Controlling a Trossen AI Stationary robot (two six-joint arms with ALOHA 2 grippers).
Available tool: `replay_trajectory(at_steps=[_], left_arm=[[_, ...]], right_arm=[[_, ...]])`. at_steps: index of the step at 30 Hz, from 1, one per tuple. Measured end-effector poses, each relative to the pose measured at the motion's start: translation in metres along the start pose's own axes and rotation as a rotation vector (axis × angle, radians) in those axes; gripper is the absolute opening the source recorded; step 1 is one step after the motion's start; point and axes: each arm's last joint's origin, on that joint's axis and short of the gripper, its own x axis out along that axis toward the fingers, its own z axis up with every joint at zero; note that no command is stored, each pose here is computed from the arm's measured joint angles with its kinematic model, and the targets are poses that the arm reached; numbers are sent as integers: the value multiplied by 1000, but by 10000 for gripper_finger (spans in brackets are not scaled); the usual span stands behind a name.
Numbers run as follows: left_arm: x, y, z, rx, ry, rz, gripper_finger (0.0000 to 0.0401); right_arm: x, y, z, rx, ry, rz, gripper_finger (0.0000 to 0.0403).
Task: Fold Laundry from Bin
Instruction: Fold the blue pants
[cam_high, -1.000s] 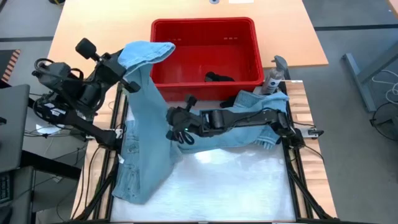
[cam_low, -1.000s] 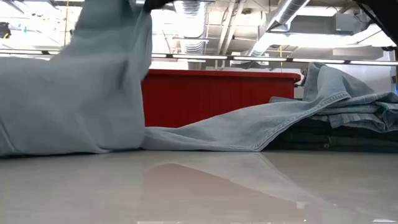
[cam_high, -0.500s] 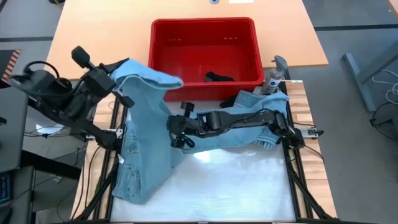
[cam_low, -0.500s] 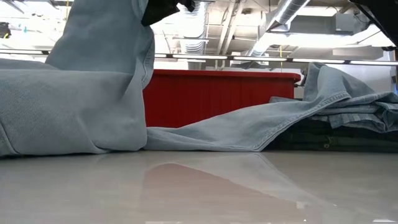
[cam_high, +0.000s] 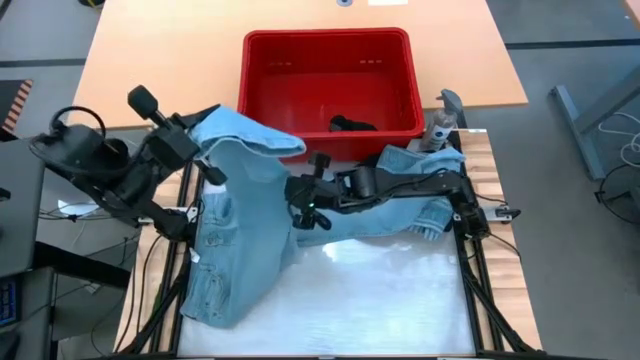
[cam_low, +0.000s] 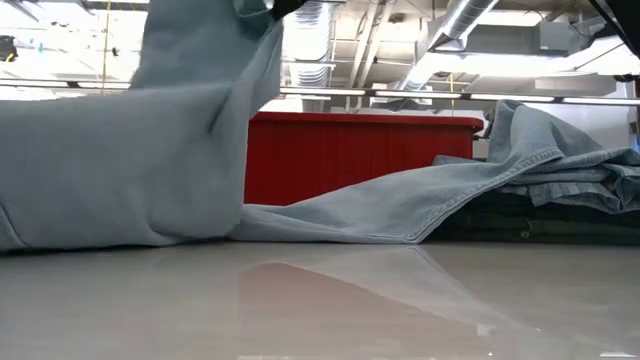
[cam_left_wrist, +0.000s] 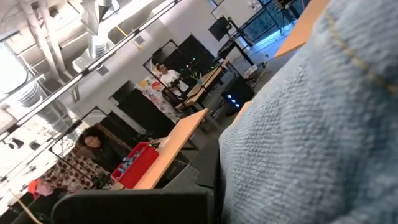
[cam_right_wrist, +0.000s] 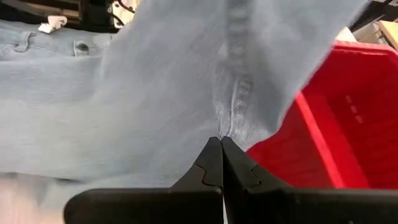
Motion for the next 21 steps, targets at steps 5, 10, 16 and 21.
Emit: replay_trajectory(at_steps=[5, 10, 16, 21], left_arm=[[-1, -14, 6, 14, -1, -9, 0], [-7, -34, 13, 36, -6, -31, 0], [-22, -45, 20, 4, -20, -66, 0], [-37, -43, 31, -158, -31, -97, 0]], right_arm=[[-14, -12, -1, -21, 6, 17, 16], [-11, -8, -2, -29, 12, 110, 16], [-3, -2, -11, -84, 66, 149, 16], [-4, -5, -18, -163, 128, 153, 16]])
